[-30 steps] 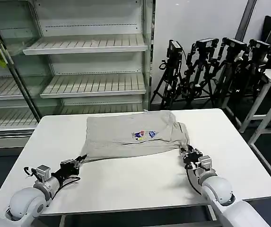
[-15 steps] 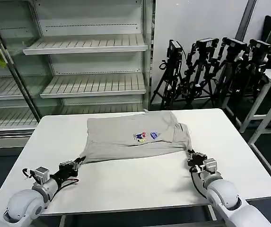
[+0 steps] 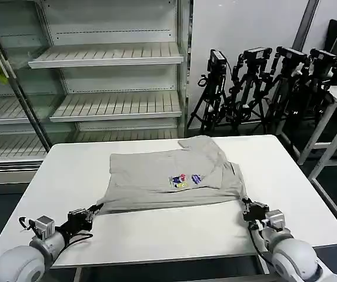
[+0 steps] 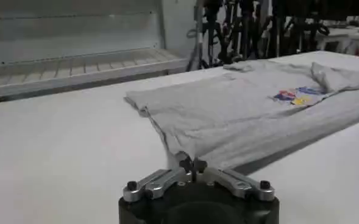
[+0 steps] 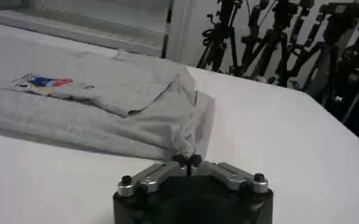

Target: Fold and organize the clothes.

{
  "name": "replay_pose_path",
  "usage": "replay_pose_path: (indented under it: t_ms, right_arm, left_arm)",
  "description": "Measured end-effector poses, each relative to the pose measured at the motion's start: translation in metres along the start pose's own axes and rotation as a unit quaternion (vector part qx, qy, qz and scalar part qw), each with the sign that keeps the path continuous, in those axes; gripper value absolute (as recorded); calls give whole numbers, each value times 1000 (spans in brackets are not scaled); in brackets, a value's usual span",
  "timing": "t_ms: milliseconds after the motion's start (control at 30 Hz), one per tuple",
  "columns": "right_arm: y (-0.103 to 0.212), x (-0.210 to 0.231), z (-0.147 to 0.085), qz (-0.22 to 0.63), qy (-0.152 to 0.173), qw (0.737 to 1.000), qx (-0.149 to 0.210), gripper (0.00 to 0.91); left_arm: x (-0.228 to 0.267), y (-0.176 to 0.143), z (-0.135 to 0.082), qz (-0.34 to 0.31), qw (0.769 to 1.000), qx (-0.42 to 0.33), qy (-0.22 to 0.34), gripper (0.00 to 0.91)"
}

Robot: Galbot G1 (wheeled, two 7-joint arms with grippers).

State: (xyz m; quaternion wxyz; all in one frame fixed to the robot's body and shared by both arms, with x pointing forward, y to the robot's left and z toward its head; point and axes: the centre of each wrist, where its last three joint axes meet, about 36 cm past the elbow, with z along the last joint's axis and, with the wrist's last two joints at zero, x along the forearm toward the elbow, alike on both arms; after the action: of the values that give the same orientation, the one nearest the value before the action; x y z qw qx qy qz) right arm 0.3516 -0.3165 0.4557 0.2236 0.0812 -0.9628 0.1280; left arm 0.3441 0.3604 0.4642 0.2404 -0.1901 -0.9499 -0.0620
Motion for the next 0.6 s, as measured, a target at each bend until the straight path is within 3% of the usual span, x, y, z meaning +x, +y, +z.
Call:
replay_pose_path:
  t_ms: [267, 600]
  right_arm:
    - [1, 46, -8, -7, 23, 999, 29, 0]
    - [10, 74, -8, -12, 49, 998, 45, 0]
  left_arm:
    - [40, -21, -6, 12, 999, -13, 44, 30]
    - [76, -51, -9, 25, 996, -18, 88, 30]
